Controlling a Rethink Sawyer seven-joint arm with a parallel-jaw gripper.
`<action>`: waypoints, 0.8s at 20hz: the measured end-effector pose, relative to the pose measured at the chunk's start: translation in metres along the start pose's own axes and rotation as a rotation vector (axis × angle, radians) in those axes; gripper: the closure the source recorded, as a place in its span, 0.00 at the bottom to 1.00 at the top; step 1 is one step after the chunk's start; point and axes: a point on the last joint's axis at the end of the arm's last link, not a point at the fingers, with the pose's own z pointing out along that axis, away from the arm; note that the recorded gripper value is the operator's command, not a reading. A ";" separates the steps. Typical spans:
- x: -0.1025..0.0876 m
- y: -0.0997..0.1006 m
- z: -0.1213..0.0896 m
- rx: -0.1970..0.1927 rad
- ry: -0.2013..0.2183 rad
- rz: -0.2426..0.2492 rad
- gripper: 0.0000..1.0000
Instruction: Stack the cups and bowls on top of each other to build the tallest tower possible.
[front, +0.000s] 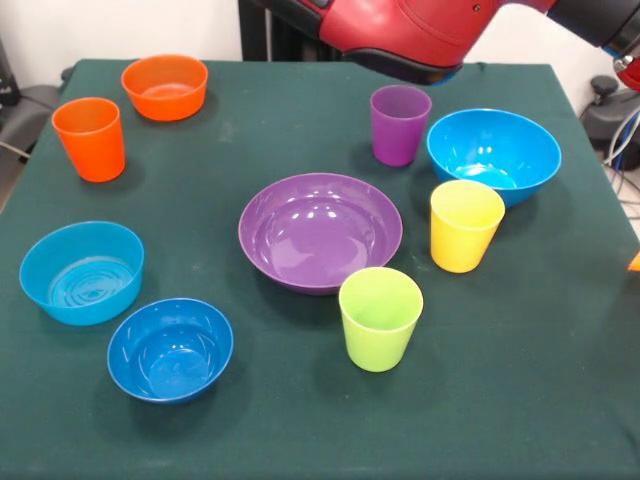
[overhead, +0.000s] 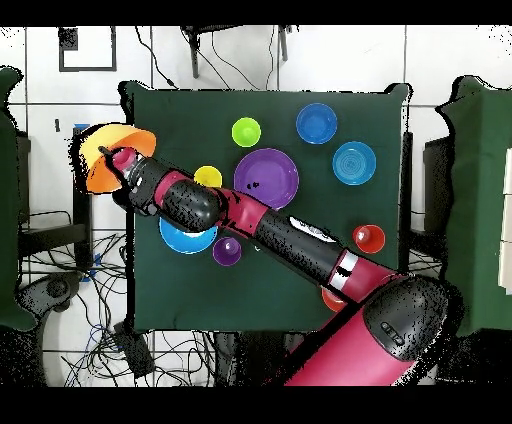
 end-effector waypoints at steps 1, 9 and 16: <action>-0.001 -0.001 0.000 0.002 0.004 0.001 1.00; -0.010 0.000 -0.002 0.029 0.036 -0.006 1.00; -0.018 0.004 -0.007 0.049 0.050 -0.022 1.00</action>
